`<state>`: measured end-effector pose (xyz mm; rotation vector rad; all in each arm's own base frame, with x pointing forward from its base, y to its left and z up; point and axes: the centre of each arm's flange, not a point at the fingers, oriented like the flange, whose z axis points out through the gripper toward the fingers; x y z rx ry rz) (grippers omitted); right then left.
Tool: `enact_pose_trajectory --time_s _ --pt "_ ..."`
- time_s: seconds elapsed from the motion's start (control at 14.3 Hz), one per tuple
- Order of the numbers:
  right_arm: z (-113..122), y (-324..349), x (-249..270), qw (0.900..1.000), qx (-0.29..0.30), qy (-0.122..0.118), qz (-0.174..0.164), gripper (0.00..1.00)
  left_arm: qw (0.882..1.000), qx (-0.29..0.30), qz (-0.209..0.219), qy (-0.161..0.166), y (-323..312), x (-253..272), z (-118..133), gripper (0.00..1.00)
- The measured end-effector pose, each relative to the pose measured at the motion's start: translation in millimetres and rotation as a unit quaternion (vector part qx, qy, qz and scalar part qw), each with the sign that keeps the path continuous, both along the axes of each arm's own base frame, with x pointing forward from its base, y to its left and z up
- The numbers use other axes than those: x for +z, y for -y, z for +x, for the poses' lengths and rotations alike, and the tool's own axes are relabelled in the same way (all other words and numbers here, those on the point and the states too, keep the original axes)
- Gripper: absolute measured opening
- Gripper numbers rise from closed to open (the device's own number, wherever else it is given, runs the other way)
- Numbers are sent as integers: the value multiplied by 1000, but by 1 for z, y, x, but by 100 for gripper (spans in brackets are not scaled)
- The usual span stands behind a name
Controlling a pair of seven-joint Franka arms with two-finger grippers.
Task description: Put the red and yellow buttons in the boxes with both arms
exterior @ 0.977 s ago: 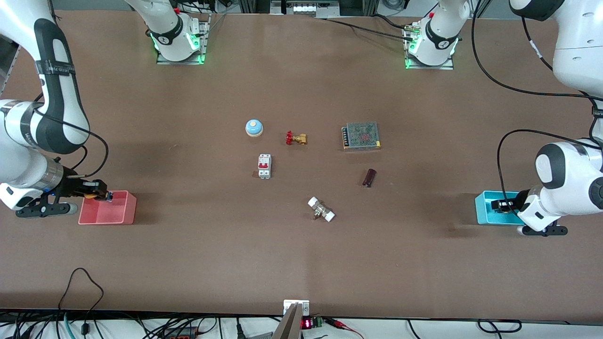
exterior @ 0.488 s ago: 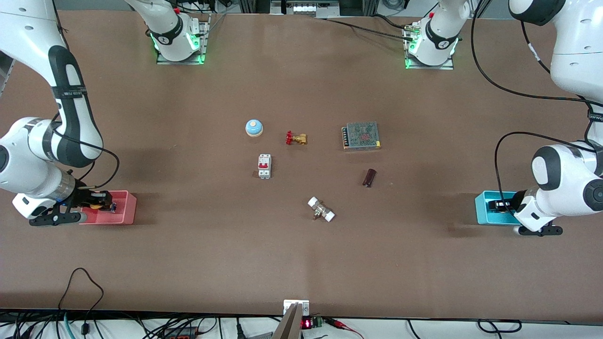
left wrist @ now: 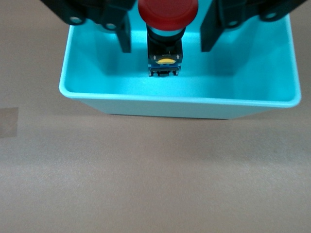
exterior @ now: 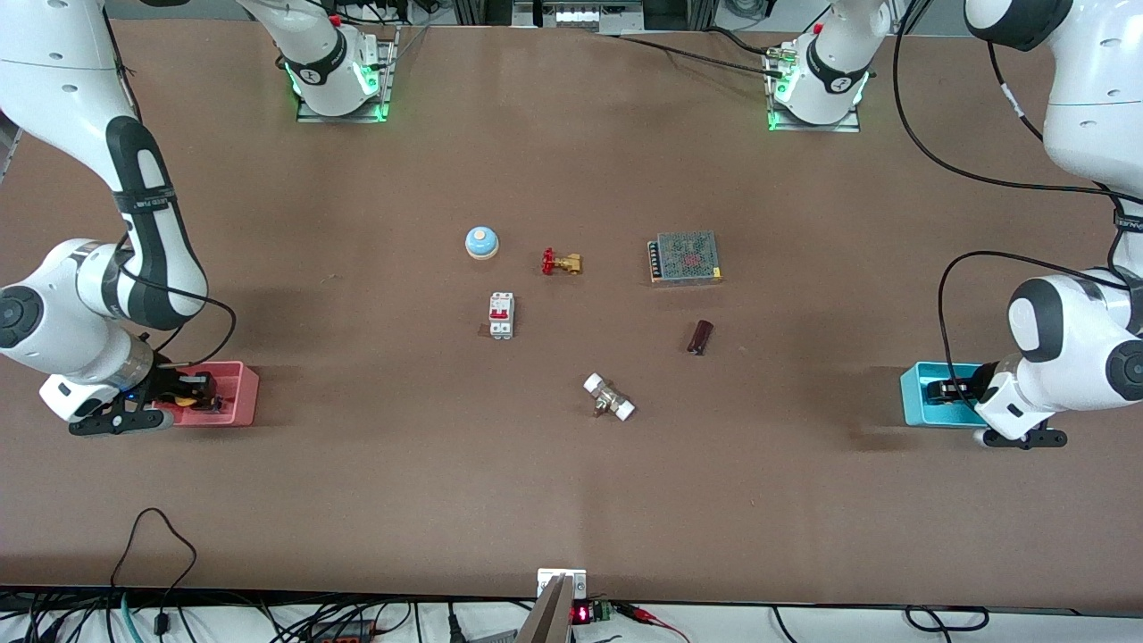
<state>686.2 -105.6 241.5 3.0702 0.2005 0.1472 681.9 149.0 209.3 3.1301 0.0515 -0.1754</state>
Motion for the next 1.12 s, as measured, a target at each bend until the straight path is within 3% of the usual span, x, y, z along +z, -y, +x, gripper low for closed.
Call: enact_pose_trajectory --time_s 0.21,0.28,0.49,0.84,1.05,1.12 --pt "0 0 -7 1000 0 -3 0 42 1000 -1 1 5 0 5 3 98" --pt "-1 0 -8 1000 0 -3 0 49 1000 -2 1 7 0 10 5 100" --pt "-1 0 -9 1000 1 -4 0 76 1000 -4 1 2 3 46 8 100" --pt "0 -2 -5 1000 2 -3 1 81 1000 -26 -2 -9 38 159 -3 100" --pt "-5 -12 27 999 5 -33 11 100 999 -43 -8 -25 94 225 -19 100" --pt "-8 -18 49 999 4 -47 16 100 998 -46 -9 -30 115 242 -25 100"
